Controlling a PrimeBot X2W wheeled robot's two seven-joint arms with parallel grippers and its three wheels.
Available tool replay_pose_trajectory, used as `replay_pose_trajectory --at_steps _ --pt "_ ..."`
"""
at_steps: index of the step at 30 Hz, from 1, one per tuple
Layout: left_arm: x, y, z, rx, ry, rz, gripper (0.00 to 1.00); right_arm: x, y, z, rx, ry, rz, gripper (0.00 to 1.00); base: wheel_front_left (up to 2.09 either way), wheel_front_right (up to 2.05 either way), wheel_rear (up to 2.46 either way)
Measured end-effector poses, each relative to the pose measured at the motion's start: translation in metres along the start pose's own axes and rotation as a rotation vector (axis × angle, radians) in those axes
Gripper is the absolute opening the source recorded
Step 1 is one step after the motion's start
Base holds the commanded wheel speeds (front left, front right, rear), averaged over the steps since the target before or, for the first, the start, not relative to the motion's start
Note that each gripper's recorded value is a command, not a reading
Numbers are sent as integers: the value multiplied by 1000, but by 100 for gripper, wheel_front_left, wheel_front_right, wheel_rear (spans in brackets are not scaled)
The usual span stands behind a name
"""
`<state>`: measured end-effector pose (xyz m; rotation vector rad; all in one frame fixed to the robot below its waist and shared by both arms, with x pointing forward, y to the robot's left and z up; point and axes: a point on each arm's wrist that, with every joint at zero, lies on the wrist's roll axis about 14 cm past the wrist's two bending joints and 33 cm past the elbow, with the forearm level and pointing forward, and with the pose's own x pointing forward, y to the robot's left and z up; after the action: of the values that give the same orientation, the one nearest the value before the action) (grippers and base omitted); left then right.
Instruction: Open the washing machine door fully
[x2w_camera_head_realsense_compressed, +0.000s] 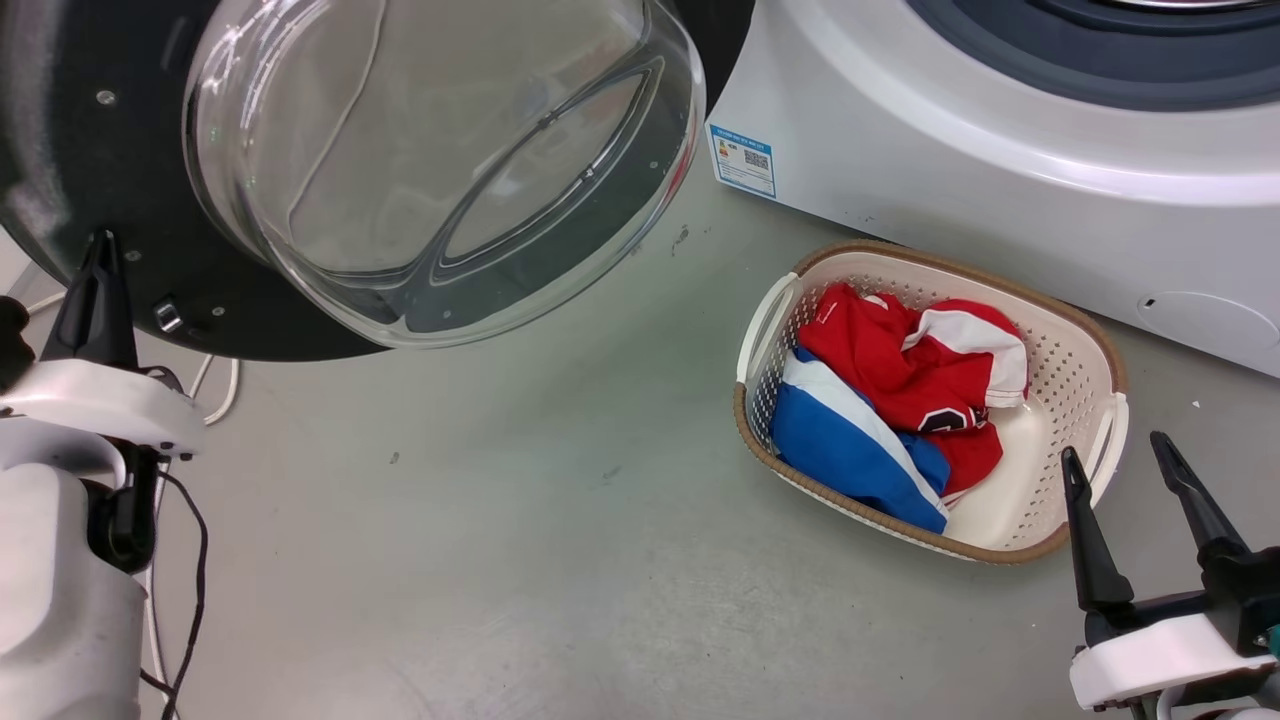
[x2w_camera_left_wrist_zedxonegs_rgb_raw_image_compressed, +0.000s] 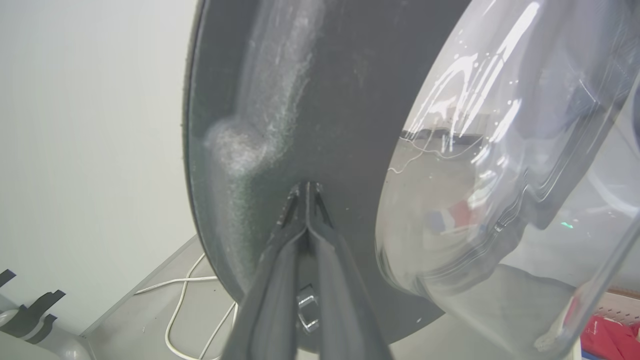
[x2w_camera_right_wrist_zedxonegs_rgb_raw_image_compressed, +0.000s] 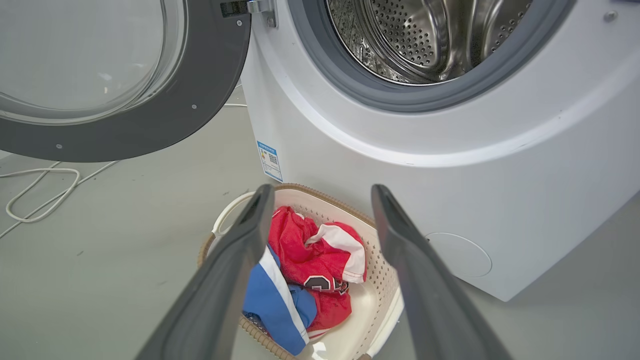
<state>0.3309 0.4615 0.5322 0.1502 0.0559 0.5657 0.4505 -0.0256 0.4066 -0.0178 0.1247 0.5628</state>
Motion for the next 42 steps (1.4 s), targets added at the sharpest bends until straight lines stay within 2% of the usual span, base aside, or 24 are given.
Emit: replay_pose_trajectory --at_steps 8,15,20,33,42 --pt "6 -4 3 -11 -7 -15 0 -5 -5 4 4 -6 -24 100 0 0 0" --pt "-10 -24 17 -36 -74 -75 0 -13 -7 24 19 -56 -66 100 0 0 0" --pt "-26 -48 18 -49 -101 -147 0 -22 -11 40 22 -95 -100 100 0 0 0" --pt "-79 -158 22 -189 -154 -410 0 -71 -42 100 -1 -253 -249 100 0 0 0" --pt "-104 -201 31 -259 -184 -488 0 -116 -58 116 -9 -305 -345 100 0 0 0"
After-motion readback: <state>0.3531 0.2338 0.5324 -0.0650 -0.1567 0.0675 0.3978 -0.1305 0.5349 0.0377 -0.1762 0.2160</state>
